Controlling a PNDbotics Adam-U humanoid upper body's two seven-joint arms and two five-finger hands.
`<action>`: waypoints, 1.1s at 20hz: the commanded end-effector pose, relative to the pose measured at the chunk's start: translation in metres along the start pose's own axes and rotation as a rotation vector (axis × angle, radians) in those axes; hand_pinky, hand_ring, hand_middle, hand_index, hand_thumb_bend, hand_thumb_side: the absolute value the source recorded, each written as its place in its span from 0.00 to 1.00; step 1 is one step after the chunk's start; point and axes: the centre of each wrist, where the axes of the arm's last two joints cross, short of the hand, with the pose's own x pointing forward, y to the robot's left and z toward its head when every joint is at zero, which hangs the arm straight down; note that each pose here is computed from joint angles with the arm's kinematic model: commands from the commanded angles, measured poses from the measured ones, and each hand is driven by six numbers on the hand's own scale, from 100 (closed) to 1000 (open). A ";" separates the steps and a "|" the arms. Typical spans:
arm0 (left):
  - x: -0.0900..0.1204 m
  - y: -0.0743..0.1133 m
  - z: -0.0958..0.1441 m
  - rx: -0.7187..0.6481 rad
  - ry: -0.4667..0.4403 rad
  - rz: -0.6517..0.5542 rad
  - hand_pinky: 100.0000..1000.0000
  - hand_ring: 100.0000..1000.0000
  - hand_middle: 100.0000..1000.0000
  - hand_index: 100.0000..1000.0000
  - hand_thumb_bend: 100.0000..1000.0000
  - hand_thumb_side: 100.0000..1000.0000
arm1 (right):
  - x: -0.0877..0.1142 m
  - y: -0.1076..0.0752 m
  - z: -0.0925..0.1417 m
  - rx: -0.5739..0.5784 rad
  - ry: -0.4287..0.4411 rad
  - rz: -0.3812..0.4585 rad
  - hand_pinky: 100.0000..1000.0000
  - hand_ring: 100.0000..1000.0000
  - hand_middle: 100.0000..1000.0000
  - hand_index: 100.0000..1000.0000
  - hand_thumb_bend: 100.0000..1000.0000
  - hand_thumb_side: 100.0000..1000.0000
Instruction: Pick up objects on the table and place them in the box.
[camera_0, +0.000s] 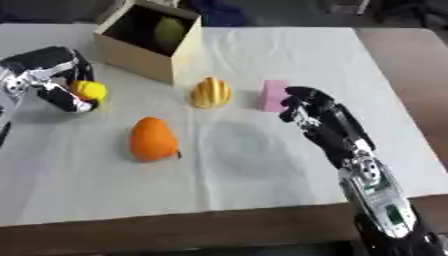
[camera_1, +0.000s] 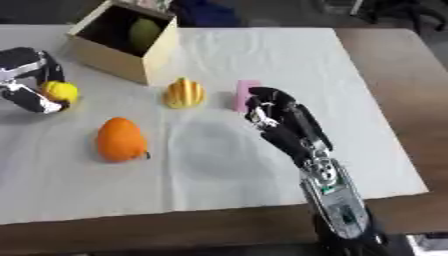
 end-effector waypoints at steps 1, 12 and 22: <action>-0.012 0.043 0.015 0.094 0.026 -0.097 0.58 0.38 0.37 0.51 0.30 0.12 | 0.005 -0.002 -0.002 0.000 -0.017 0.005 0.64 0.56 0.59 0.75 0.00 0.39; -0.018 0.086 0.019 0.359 0.168 -0.113 0.59 0.39 0.40 0.54 0.18 0.07 | 0.007 0.003 -0.006 0.030 -0.029 -0.005 0.64 0.56 0.59 0.75 0.00 0.39; -0.012 0.054 -0.010 0.612 0.238 -0.034 0.64 0.45 0.45 0.62 0.14 0.01 | 0.010 0.011 -0.009 0.064 -0.040 -0.024 0.64 0.56 0.59 0.75 0.00 0.39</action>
